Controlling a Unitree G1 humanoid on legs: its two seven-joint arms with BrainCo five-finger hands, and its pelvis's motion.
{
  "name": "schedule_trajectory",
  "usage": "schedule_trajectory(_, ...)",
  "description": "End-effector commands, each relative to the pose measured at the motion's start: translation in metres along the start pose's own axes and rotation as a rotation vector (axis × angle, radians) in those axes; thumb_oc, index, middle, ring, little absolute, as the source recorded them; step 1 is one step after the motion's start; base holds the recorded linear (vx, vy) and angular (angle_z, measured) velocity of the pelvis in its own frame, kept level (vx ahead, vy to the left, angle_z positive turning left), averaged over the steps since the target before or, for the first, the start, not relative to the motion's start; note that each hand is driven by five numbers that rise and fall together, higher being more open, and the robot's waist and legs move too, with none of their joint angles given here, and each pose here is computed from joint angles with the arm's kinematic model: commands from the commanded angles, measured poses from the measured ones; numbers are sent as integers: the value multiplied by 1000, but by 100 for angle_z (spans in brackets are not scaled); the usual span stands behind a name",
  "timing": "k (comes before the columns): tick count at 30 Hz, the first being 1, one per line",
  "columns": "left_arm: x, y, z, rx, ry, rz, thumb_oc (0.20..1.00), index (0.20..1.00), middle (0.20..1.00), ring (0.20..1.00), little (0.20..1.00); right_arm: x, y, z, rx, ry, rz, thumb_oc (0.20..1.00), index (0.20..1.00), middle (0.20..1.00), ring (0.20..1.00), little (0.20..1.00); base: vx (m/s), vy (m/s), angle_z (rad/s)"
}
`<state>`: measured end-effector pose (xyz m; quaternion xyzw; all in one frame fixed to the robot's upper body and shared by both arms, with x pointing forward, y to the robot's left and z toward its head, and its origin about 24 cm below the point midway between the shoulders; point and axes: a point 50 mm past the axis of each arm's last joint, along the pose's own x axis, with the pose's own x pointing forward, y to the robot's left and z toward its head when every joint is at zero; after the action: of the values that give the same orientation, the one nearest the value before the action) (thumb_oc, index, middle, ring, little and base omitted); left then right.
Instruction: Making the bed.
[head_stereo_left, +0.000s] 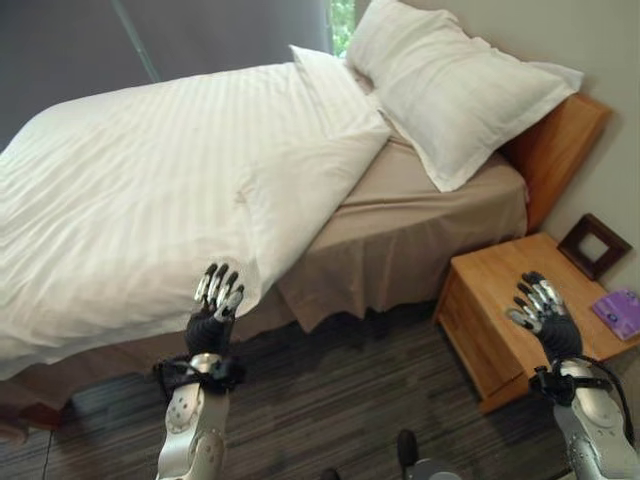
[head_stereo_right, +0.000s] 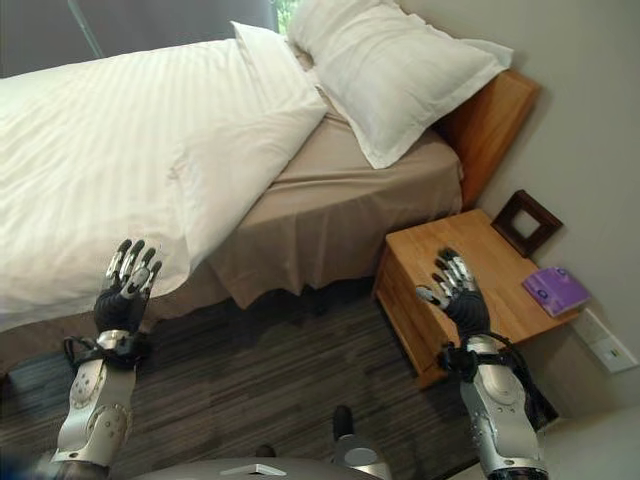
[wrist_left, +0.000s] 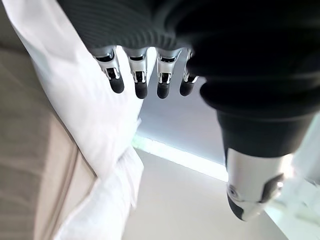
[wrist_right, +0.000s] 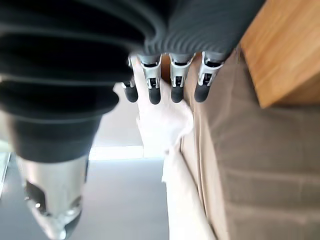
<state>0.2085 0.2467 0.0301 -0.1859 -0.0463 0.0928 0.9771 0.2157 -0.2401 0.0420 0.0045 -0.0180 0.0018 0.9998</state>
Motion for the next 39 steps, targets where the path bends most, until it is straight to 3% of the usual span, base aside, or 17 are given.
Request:
schedule_trajectory(1,19,-3,34,116,-136,-57,1000,1000,1000,1000,1000,20,7,28,-58,-137,55,1000,1000,1000,1000,1000,-15,124,23)
schedule_trajectory(12,33,-20,41,146,-177,-140,1000,1000,1000,1000,1000,6,-2,18,-47,-94,22,1000,1000,1000,1000,1000,223,-34,26)
schedule_trajectory(16,38,-34,40,20,-202,-167,1000,1000,1000,1000,1000,12,-1,30,-25,-150,45,1000,1000,1000,1000,1000,391,-254,26)
schedule_trajectory(22,40,-42,37,-11,-188,-190,1000,1000,1000,1000,1000,15,1,39,-14,-187,75,1000,1000,1000,1000,1000,254,-279,-12)
schedule_trajectory(26,42,-45,37,-74,-206,-171,1000,1000,1000,1000,1000,12,-12,42,-62,-191,6,1000,1000,1000,1000,1000,231,-88,-26)
schedule_trajectory(39,47,-28,89,124,-423,-111,1000,1000,1000,1000,1000,5,-15,28,-66,-139,-9,1000,1000,1000,1000,1000,171,114,-34)
